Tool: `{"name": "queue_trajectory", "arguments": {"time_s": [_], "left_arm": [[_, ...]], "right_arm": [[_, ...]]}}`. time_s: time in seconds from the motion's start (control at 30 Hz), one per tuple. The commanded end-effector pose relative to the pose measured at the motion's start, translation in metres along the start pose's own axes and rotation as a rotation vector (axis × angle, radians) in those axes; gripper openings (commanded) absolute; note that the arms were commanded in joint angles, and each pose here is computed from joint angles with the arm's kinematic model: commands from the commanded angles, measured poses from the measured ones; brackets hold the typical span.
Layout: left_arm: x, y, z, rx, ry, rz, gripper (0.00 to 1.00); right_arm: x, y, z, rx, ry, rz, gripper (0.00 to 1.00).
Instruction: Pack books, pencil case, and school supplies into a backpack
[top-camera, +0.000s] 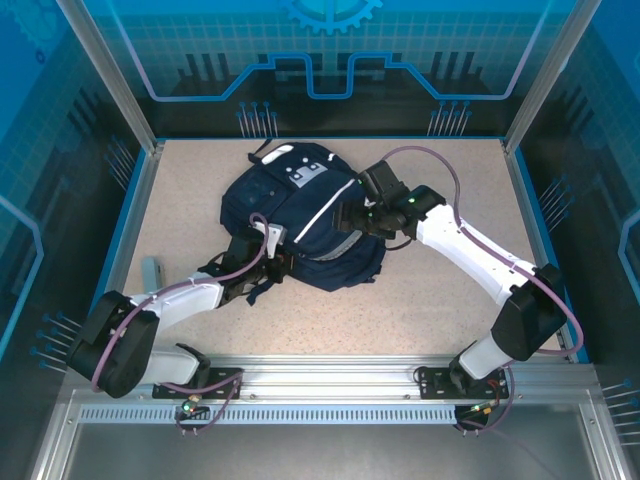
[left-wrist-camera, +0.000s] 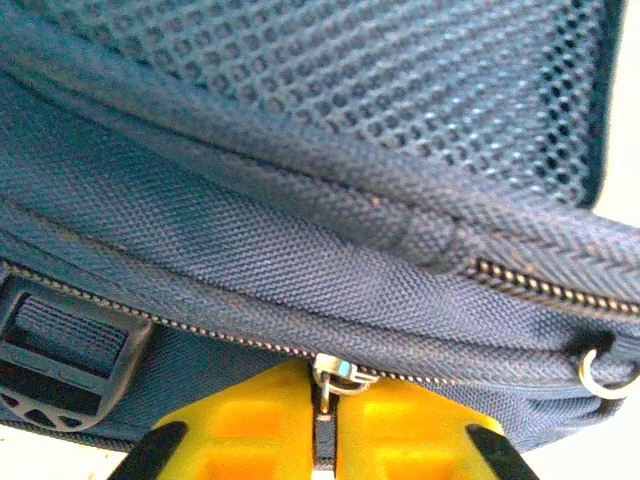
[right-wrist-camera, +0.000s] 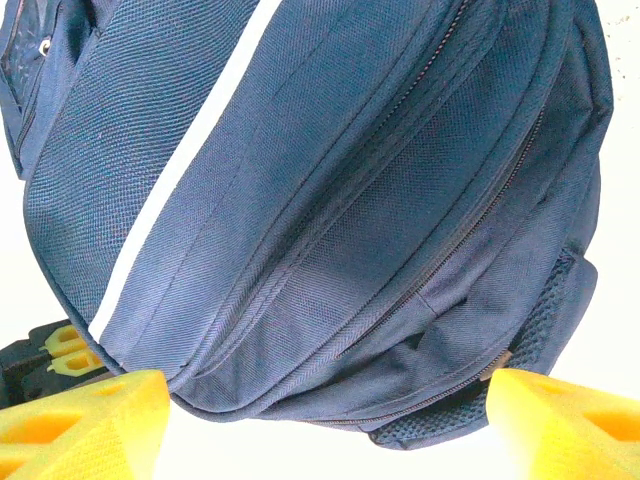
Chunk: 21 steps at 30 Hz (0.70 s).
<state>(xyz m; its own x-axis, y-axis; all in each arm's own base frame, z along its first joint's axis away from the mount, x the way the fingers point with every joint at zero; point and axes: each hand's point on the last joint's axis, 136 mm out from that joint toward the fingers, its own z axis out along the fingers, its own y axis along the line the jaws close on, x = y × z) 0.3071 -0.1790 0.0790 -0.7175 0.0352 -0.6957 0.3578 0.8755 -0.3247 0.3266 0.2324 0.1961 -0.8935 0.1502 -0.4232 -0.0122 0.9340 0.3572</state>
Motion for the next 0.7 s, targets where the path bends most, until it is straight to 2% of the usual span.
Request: {"name": "queue_trajectory", "arguments": {"time_s": [0.0,0.2,0.37,0.47,0.67], "left_arm": [[-0.015,-0.007,-0.010,0.024,-0.034,-0.002,0.02],[-0.004,-0.013,-0.022,0.041,-0.002,-0.047,0.00],[0.002,-0.021,-0.029,0.069,0.005,-0.055,0.00],[0.000,-0.028,-0.033,0.094,-0.003,-0.051,0.00],[0.004,-0.039,-0.036,0.123,0.010,-0.029,0.00]], "right_arm": [[0.009,0.000,0.007,0.023,0.032,-0.011,0.83],[0.022,-0.026,0.022,0.118,0.029,0.130,0.83],[0.028,0.002,0.040,-0.066,0.070,0.154,0.82],[0.031,0.020,0.048,-0.164,0.103,0.155,0.78],[0.039,0.035,0.061,-0.256,0.145,0.196,0.63]]}}
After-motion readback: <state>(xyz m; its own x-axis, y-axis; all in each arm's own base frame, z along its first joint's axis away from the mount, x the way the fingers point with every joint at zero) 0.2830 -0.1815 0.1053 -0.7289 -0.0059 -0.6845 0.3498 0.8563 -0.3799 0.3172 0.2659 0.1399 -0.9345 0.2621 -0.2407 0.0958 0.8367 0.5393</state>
